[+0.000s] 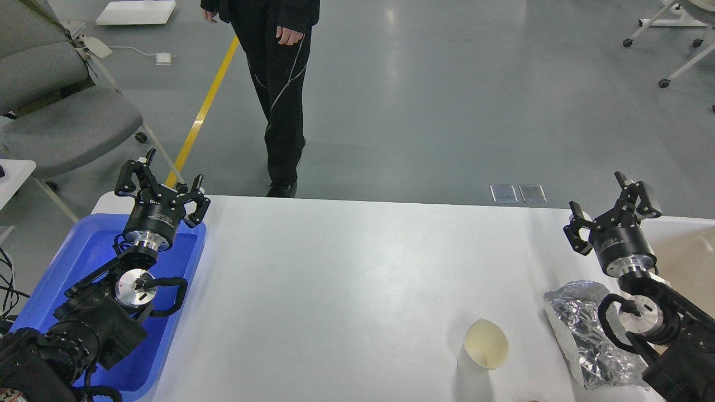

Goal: Tidy desktop
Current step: 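Raise the right gripper and swing it outward above the table edge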

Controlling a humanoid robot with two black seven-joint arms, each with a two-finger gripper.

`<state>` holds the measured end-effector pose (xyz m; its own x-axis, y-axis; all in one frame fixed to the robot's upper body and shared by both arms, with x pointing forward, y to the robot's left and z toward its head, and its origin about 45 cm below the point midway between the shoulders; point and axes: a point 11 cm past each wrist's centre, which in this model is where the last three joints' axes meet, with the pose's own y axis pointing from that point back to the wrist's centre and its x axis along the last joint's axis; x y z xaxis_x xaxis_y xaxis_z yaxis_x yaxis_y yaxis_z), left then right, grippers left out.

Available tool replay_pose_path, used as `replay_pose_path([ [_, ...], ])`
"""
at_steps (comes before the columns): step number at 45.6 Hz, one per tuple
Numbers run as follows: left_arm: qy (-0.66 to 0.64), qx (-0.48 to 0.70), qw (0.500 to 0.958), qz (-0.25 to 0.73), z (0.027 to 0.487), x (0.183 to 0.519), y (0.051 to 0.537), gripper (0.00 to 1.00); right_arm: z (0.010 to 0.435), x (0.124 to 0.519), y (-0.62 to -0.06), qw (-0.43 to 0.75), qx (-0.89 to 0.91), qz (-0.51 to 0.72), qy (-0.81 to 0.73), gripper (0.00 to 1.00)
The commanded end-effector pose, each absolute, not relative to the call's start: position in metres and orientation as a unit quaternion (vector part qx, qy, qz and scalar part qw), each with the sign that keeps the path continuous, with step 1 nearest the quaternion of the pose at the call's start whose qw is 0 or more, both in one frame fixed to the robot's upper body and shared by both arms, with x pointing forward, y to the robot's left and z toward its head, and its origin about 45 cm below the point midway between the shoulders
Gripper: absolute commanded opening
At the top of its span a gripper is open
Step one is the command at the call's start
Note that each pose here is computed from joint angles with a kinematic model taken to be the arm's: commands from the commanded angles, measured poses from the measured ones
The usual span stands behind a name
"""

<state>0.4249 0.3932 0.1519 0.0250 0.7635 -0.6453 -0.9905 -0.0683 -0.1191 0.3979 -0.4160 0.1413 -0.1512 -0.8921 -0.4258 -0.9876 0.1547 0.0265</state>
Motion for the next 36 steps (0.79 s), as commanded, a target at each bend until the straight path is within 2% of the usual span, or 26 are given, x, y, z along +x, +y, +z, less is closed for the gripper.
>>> replay_pose_path([
  [1,0.195,-0.292,0.653,0.671,0.152,0.425,0.393,1.0,0.14,0.395,-0.424,0.168,-0.609,0.153,0.76,1.0],
  [26,0.195,-0.294,0.653,0.67,0.152,0.425,0.393,1.0,0.153,0.4,-0.433,0.153,-0.606,0.136,0.769,1.0],
  [32,0.195,-0.295,0.652,0.671,0.152,0.425,0.393,1.0,0.164,0.401,-0.439,0.151,-0.615,0.124,0.764,1.0],
  [36,0.195,-0.295,0.652,0.671,0.153,0.425,0.393,1.0,0.187,0.404,-0.442,0.133,-0.637,0.11,0.751,1.0],
])
